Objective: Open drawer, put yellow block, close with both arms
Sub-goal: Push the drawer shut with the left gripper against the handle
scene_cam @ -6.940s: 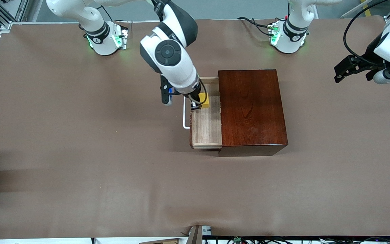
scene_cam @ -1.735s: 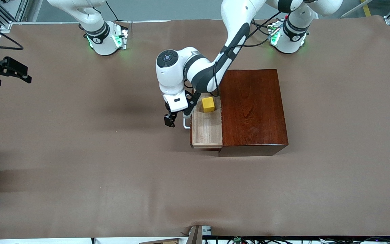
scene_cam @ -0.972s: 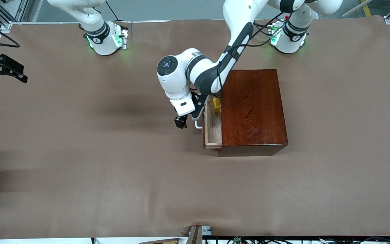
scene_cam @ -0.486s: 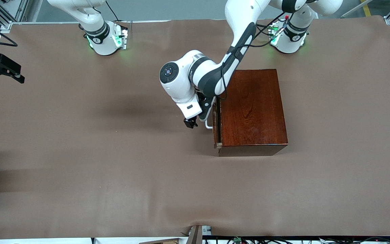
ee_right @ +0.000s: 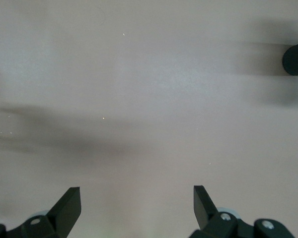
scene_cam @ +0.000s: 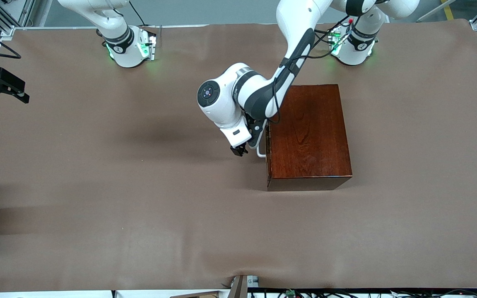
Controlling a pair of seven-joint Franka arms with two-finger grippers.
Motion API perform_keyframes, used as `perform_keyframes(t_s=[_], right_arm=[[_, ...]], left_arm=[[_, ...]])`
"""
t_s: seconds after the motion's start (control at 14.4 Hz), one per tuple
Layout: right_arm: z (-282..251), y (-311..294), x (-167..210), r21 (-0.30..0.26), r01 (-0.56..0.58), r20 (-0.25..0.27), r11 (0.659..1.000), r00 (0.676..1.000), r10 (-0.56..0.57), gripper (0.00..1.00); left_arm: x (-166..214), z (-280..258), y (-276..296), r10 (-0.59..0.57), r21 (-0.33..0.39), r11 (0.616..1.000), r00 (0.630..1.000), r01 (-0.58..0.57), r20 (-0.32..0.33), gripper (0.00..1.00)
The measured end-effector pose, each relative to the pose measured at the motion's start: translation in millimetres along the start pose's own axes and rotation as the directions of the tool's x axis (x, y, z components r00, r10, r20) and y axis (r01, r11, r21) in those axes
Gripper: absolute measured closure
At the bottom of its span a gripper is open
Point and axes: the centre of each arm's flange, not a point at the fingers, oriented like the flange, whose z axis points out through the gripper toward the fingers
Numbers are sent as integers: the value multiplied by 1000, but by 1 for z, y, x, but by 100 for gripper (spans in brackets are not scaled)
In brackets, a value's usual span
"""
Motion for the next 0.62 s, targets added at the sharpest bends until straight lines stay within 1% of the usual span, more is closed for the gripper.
perform_keyframes(t_s=[0.42,0.49,0.62], right_arm=[[0,2,0,-1,-4,0,1000,1000,4,0],[0,2,0,-1,-7,1,1000,1000,7,0],[1,4,-1,0,-22,9,1000,1000,22,0]], left_arm=[[2,-4,0,0,-3,1000,1000,0,2,0],[3,-12,0,0,-16,1000,1000,0,11,0],[8,-41,0,6,-71,997,999,-3,46,0]])
